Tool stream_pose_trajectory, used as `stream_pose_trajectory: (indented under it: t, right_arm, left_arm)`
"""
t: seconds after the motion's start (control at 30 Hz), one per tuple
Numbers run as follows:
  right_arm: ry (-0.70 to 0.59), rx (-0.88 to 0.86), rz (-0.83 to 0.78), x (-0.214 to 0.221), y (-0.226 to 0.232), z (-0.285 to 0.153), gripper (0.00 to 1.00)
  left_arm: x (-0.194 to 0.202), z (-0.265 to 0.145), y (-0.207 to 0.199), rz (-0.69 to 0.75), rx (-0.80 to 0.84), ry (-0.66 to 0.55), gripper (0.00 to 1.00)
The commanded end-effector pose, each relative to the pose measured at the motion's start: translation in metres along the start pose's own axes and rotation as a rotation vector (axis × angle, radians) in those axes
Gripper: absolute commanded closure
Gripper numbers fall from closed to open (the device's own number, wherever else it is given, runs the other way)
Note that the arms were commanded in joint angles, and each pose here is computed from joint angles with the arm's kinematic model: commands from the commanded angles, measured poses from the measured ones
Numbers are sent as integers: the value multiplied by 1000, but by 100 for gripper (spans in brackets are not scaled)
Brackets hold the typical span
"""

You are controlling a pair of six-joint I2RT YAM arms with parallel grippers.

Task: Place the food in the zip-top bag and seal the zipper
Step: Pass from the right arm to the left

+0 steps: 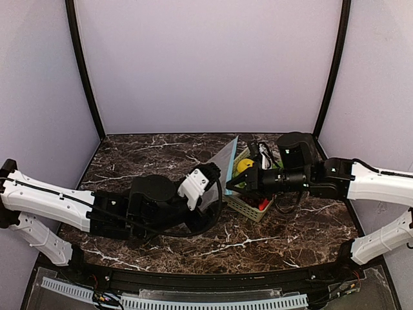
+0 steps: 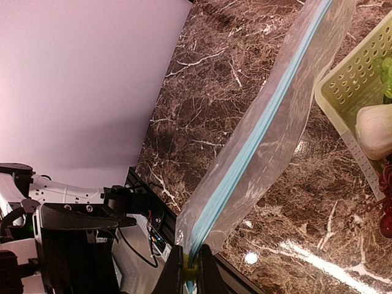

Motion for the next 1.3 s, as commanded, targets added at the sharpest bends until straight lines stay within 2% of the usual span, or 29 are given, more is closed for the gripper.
stream_pose_trajectory:
  t: [0.0,0.13,0.3,0.43,0.87,1.27]
  right_arm:
    - [-13,-12,17,-6,12,-3,97]
    - [-8,-22,22,-7,15,-5,97]
    - [-14,-35,28,-7,18,-10,97]
    - [-26,-35,28,-9,19,-13,97]
    - [-20,-54,35,-9,24,-14,97]
    - [-27,-61,53,-8,23,-17,96]
  left_arm:
    - [-22,4,0,30,-39,-61,35]
    - [-23,11,1,58,-73,-56,43]
    - [-25,22,-1,103,-102,-44,59]
    - [-23,27,-3,121,-111,-37,65]
    - [-12,33,0,162,-155,4,63]
    - [-13,43,-3,198,-170,10,76]
Point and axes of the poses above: each gripper's point midway between its finger pads, its own z axis out along the fingers, its own y axis along the line the jaws close on, x = y × z, the point moved 2 cm from there along -z, back along the fingers, and after that the axes turned 1 degree about -z, right-handed, at the moved point
